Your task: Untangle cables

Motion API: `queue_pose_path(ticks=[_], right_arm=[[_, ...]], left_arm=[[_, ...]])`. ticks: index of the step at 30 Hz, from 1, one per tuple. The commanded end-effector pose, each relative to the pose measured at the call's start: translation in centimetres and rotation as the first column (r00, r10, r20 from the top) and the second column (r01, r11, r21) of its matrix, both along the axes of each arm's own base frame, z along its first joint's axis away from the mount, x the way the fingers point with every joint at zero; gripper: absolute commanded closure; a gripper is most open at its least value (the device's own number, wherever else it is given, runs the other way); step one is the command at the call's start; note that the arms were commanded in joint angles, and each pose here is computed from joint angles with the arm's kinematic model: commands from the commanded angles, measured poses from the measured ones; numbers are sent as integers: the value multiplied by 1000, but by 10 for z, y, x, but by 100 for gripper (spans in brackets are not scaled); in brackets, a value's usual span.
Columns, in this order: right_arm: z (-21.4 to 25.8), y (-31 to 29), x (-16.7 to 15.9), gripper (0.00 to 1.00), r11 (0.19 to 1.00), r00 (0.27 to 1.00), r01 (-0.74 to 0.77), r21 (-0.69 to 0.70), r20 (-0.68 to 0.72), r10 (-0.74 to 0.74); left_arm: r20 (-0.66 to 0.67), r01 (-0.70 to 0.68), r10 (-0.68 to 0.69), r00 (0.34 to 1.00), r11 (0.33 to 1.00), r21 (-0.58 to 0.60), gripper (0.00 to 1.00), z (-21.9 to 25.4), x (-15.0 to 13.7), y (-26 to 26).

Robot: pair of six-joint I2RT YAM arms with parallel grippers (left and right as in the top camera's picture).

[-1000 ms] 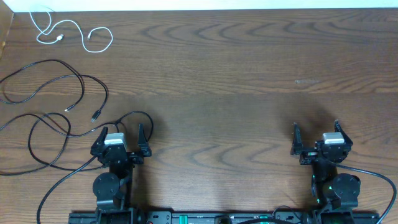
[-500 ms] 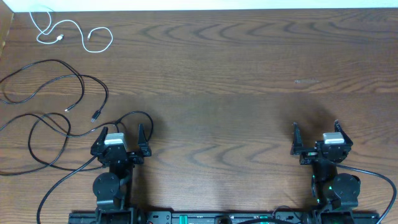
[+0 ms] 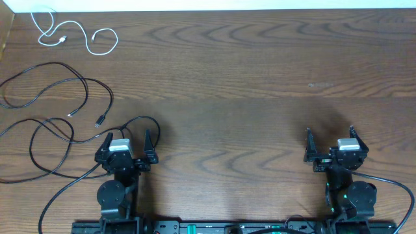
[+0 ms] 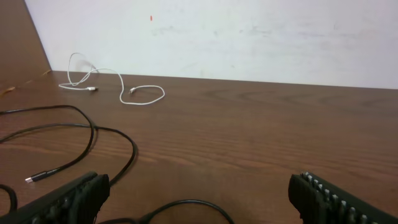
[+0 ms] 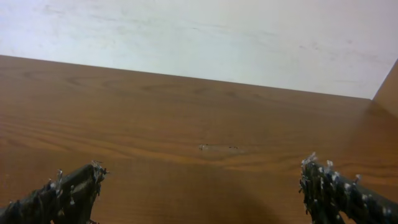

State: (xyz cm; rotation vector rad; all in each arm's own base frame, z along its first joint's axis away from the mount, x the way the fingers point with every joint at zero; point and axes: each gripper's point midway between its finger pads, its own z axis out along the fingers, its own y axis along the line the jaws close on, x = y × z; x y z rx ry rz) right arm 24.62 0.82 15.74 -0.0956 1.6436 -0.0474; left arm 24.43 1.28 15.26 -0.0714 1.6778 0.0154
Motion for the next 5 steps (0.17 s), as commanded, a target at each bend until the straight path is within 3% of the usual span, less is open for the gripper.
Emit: queue_pose_path(ticks=[1, 5], right_arm=[[-1, 2, 0, 1, 1000, 1000, -7, 4, -1, 7], [-1, 2, 0, 1, 1000, 1000, -7, 4, 0, 7]], left_arm=[[-47, -13, 14, 999, 1000, 9, 2, -16, -1, 3], [-47, -13, 14, 999, 1000, 9, 2, -16, -1, 3]])
